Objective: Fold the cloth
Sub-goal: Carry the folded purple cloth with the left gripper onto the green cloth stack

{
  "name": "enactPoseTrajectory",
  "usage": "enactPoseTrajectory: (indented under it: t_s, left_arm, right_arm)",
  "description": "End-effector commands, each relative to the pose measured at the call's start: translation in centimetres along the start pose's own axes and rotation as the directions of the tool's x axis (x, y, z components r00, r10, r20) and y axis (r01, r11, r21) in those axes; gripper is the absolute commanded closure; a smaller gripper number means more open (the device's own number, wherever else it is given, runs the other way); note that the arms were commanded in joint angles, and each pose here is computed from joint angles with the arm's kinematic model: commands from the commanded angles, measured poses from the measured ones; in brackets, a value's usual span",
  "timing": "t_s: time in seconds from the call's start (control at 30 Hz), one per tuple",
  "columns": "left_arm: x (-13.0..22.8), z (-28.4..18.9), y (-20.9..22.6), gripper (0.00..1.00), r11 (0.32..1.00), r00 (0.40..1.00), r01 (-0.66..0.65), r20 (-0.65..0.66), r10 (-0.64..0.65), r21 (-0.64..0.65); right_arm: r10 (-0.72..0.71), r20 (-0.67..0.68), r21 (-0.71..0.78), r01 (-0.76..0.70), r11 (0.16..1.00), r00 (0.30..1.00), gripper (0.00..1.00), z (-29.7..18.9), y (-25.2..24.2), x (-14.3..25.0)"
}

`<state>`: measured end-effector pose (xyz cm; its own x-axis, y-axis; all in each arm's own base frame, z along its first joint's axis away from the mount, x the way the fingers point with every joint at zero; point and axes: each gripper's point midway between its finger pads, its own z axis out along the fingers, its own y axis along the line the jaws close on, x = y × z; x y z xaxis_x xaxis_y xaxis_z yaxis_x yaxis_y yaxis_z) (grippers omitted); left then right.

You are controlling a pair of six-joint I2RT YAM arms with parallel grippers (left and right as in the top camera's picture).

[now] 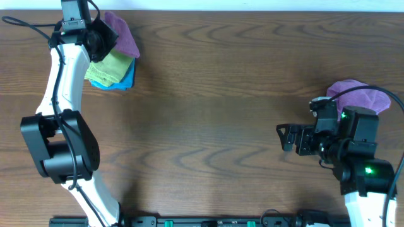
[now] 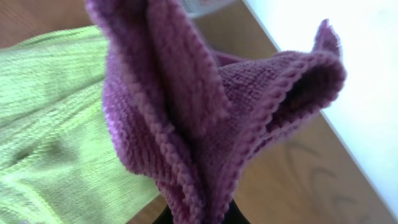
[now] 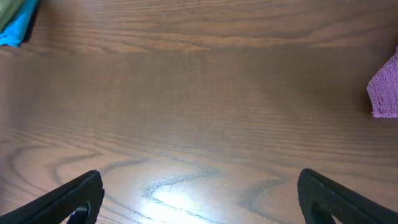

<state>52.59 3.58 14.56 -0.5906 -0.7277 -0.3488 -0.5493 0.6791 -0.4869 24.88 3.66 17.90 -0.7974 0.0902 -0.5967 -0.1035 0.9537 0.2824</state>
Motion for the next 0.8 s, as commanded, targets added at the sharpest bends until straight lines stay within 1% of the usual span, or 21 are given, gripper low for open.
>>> enactPoseTrajectory:
  t_s: [0.0,0.23,0.33,0.37,0.47,0.53,0.57,0.63,0.67,0.73,0.77]
  left_arm:
    - [-1.0,-1.4,0.8,0.94,0.998,0.999,-0.026,0.043,0.029,-0.058]
    - [-0.1,-1.8,4.4,0.94,0.975,1.000,-0.012,0.022,0.017,-0.223]
    - [0.0,-2.1,5.4,0.93,0.962,1.000,-0.011,0.025,0.018,-0.272]
    - [0.1,-2.1,5.6,0.92,0.959,1.000,-0.011,0.025,0.019,-0.284]
    - [0.2,-2.2,6.0,0.80,0.953,1.000,-0.012,0.023,0.020,-0.301]
    - [0.1,-2.3,6.2,0.75,0.950,0.999,-0.012,0.029,0.022,-0.312]
    - [0.0,-2.3,6.2,0.67,0.950,0.999,-0.011,0.031,0.022,-0.313]
    - [-0.1,-2.4,6.3,0.40,0.947,0.999,-0.011,0.036,0.023,-0.320]
    - [-0.2,-2.4,6.5,0.30,0.945,0.999,-0.010,0.041,0.024,-0.326]
    - [-0.4,-2.5,6.8,0.18,0.942,0.998,-0.005,0.050,0.023,-0.336]
    - [-0.7,-2.6,7.0,0.16,0.940,0.998,0.000,0.056,0.020,-0.341]
  right_arm:
    - [0.021,0.000,0.001,-0.021,1.000,1.000,0.01,0.0,-0.1,0.1]
    - [0.021,0.000,0.001,-0.021,1.000,1.000,0.01,0.0,-0.1,0.1]
    - [0.021,0.000,0.002,-0.021,1.000,1.000,0.01,0.0,-0.2,0.1]
    - [0.022,0.000,0.001,-0.022,1.000,1.000,0.01,0.0,-0.1,0.1]
    - [0.022,0.000,0.002,-0.022,1.000,1.000,0.01,0.0,-0.1,0.1]
    - [0.022,0.000,0.002,-0.022,1.000,1.000,0.01,0.0,-0.1,0.1]
    - [0.021,0.000,0.002,-0.021,1.000,1.000,0.01,0.0,-0.1,0.1]
    - [0.021,0.000,0.002,-0.021,1.000,1.000,0.01,0.0,-0.2,0.1]
    - [0.021,0.000,0.001,-0.021,1.000,1.000,0.01,0.0,-0.1,0.1]
    - [0.021,0.000,0.002,-0.021,1.000,1.000,0.01,0.0,-0.1,0.1]
    - [0.021,0.000,0.002,-0.021,1.000,1.000,0.01,0.0,-0.2,0.1]
